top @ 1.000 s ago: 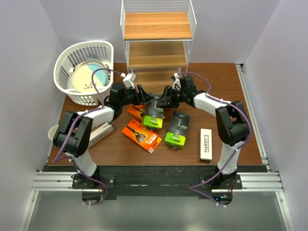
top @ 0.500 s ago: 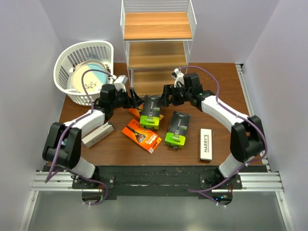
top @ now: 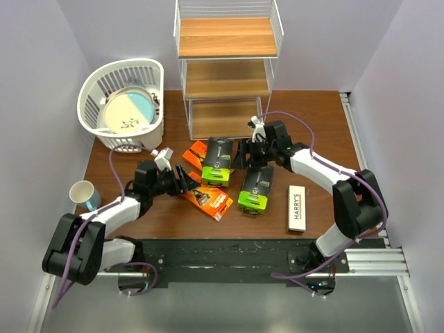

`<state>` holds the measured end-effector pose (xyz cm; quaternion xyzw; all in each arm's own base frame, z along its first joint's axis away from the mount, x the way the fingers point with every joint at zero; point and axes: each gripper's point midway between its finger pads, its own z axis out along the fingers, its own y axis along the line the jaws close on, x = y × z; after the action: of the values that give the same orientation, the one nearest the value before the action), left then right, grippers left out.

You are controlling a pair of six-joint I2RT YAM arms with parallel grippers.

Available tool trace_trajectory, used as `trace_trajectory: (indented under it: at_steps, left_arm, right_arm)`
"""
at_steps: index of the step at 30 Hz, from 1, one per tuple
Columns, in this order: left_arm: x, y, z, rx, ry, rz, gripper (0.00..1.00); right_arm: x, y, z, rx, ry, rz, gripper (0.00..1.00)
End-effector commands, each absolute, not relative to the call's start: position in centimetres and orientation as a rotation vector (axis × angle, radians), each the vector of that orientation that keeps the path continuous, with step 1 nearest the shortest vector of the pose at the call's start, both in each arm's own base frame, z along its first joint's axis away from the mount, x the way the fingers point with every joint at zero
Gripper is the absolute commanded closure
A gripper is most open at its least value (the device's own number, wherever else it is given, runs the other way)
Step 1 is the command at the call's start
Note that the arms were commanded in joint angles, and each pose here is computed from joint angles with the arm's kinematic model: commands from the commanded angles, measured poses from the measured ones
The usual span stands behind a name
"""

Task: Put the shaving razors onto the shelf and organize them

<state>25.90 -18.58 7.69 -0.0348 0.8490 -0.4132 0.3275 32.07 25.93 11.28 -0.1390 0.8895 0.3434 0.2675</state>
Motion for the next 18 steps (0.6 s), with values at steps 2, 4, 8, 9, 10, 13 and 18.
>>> trace_trajectory:
  at_steps: [2,4,8,9,10,13,18]
  left_arm:
    - [27.1,-19.9,10.0,-0.171,2.128,-1.208,0.39]
    - [27.2,-20.8,9.8,-0.164,2.133,-1.232,0.43]
    - [27.5,-23.1,9.7,-0.128,2.146,-1.278,0.45]
    - [27.3,-23.7,9.9,-0.103,2.144,-1.297,0.47]
    - [27.6,-24.0,10.1,-0.094,2.138,-1.303,0.48]
    - [27.8,-24.6,9.6,-0.109,2.165,-1.316,0.49]
    - [28.3,-25.0,8.9,-0.142,2.178,-1.33,0.49]
  right_arm:
    - [33.0,28.3,12.7,-0.356,2.301,1.001,0.23]
    - [33.2,28.2,12.3,-0.285,2.313,1.007,0.23]
    - [33.2,28.2,11.8,-0.234,2.319,1.015,0.23]
    - [33.3,28.2,11.8,-0.232,2.319,1.011,0.23]
    - [33.3,28.1,11.7,-0.23,2.318,1.008,0.23]
    - [33.4,28.1,11.3,-0.215,2.331,1.005,0.23]
    - [33.6,28.5,10.6,-0.187,2.346,1.023,0.22]
